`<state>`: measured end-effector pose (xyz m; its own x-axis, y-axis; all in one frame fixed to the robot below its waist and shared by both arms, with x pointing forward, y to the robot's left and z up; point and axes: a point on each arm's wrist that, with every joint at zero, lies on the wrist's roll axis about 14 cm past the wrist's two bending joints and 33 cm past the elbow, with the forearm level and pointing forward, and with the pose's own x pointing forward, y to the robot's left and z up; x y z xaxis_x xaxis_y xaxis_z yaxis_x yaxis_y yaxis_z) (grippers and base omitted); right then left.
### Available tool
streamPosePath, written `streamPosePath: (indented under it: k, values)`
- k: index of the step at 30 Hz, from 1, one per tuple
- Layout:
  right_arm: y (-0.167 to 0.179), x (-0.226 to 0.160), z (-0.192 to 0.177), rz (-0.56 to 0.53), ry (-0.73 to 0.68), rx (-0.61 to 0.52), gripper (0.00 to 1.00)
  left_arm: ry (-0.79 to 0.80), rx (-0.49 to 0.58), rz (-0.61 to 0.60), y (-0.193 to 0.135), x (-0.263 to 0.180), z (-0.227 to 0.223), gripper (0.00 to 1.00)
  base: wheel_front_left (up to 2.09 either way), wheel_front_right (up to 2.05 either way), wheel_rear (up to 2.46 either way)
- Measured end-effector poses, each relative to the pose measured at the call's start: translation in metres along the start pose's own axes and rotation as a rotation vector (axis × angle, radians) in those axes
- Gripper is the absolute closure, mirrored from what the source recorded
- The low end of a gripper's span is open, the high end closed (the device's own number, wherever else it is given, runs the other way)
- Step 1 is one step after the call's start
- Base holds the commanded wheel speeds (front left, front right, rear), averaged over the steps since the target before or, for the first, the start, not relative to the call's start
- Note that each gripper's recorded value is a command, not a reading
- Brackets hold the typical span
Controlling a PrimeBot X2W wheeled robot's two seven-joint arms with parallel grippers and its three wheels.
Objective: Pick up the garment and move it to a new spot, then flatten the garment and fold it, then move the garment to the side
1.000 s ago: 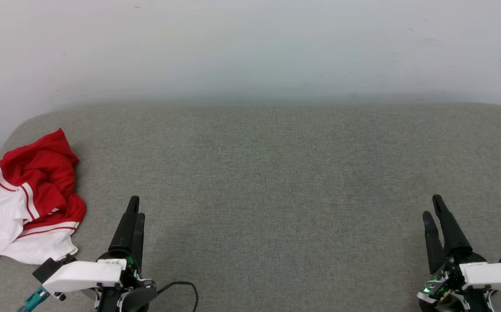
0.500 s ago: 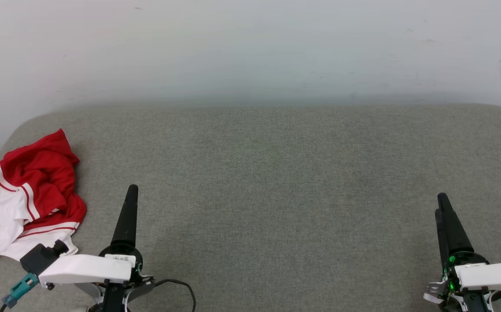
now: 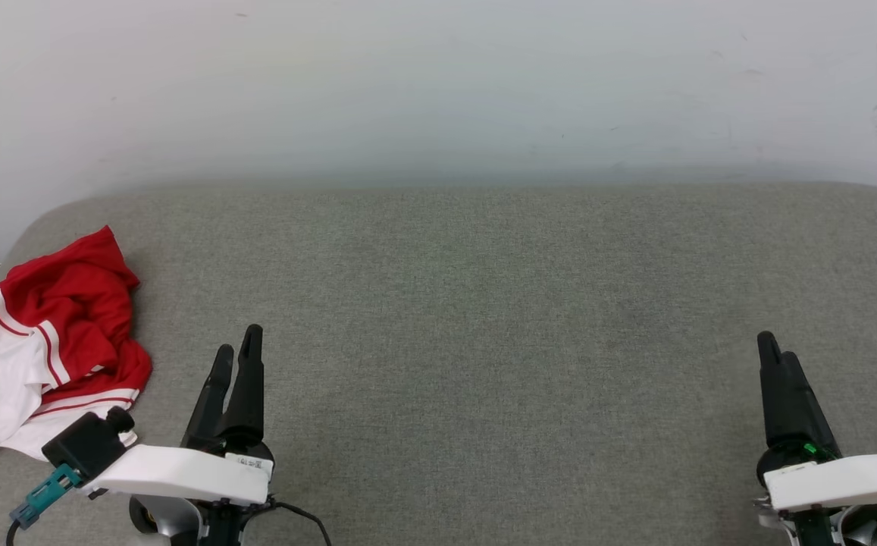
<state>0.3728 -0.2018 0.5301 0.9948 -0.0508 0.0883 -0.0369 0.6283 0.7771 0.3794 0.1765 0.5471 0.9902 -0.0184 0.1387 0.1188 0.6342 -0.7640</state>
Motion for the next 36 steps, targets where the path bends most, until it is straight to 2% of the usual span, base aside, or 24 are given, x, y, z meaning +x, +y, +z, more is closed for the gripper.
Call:
streamPosePath:
  k: [6, 12, 24, 36]
  values:
    - [0.005, -0.003, -0.006, 0.023, 0.024, -0.178, 0.0, -0.004, 0.129, -0.02, -0.004, 0.0, 0.001, 0.0, 0.0, 0.0, 0.0]
    - [0.013, -0.003, -0.009, 0.055, 0.042, -0.3, 0.0, -0.004, 0.241, -0.037, -0.007, -0.001, 0.0, 0.0, 0.0, 0.0, 0.0]
    - [0.022, -0.004, -0.011, 0.092, 0.065, -0.487, 0.0, 0.026, 0.462, -0.035, 0.002, -0.005, -0.005, 0.0, 0.0, 0.0, 0.0]
    - [0.024, -0.005, -0.011, 0.101, 0.083, -0.64, 0.0, 0.018, 0.588, -0.045, 0.001, -0.006, -0.005, 0.0, 0.0, 0.0, 0.0]
